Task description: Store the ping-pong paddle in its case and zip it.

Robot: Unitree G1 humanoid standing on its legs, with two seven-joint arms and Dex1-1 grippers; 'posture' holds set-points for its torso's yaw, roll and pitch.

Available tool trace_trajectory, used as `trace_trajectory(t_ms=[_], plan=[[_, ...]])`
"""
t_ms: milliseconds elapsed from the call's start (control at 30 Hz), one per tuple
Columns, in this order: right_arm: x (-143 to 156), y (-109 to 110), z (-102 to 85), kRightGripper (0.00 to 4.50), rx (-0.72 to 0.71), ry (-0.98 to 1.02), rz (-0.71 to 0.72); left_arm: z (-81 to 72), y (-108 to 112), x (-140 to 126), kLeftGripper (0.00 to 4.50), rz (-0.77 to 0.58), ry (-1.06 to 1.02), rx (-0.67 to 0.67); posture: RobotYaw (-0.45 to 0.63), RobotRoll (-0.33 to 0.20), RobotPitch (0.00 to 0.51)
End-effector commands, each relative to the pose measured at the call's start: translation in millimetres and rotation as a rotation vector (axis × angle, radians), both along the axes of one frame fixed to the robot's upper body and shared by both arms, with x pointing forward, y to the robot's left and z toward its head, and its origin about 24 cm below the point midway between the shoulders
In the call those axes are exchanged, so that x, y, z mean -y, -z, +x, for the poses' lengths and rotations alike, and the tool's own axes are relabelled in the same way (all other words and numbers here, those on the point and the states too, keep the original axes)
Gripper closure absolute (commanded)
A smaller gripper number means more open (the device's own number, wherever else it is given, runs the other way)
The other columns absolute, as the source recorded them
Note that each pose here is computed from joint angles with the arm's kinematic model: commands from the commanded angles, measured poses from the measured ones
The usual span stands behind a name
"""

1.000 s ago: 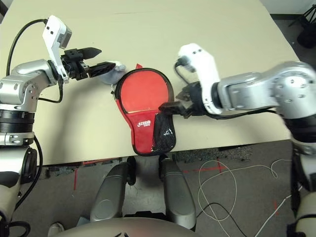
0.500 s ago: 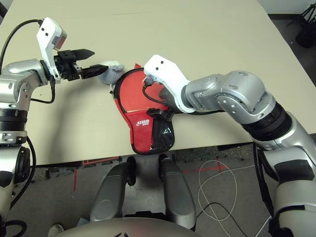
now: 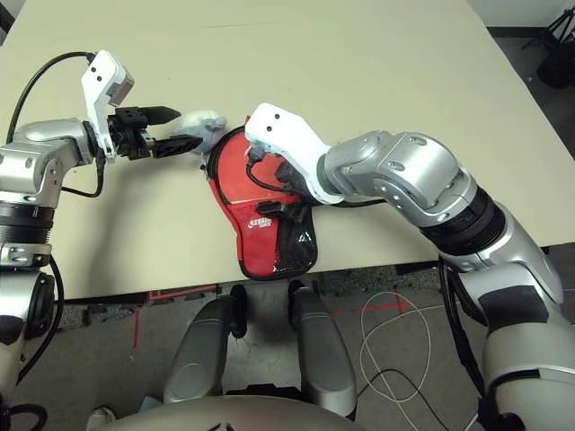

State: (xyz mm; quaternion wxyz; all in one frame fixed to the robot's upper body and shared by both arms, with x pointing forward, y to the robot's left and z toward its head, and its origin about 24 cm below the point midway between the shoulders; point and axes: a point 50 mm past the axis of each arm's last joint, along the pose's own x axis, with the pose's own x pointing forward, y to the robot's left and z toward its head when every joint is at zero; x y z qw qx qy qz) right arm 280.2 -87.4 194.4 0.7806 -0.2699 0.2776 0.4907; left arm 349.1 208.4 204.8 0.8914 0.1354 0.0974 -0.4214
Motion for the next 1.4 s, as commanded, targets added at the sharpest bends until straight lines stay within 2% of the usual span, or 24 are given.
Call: trace_trajectory(t_ms=[33, 333, 567, 667, 867, 1000, 1067, 1400], plan=[[-0.5, 5.6, -1.4, 0.03, 0.000, -0.021, -0.029, 3.2, 11.9, 4.6, 0.00, 0.044, 0.011, -0.020, 0.03, 0.000, 0.264], [-1.1, 9.3, 2.6, 0.03, 0.005, -0.031, -0.040, 26.5, 9.4, 10.3, 0.00, 0.192, -0.032, 0.129, 0.04, 0.000, 0.262], [-2.7, 10.6, 4.4, 0.03, 0.009, -0.042, -0.042, 35.1, 10.6, 18.8, 0.00, 0.217, 0.021, 0.133, 0.04, 0.000, 0.265], [-3.3, 10.9, 4.5, 0.00, 0.008, -0.049, -0.044, 36.0, 11.8, 21.9, 0.64, 0.224, 0.054, 0.116, 0.04, 0.000, 0.267], [-2.9, 12.0, 5.2, 0.00, 0.005, -0.058, -0.056, 35.7, 12.0, 27.0, 2.83, 0.268, 0.130, 0.102, 0.04, 0.000, 0.274], [-2.7, 13.7, 5.6, 0.00, -0.001, -0.064, -0.063, 41.6, 5.8, 31.6, 4.02, 0.297, 0.124, 0.152, 0.04, 0.000, 0.282], [-2.8, 15.4, 5.5, 0.00, -0.006, -0.067, -0.067, 46.3, 2.8, 35.6, 4.19, 0.311, 0.111, 0.187, 0.04, 0.000, 0.285], [-4.7, 21.9, 4.7, 0.00, -0.027, -0.086, -0.077, 69.1, -13.8, 86.3, 4.19, 0.299, -0.019, 0.363, 0.05, 0.000, 0.301]])
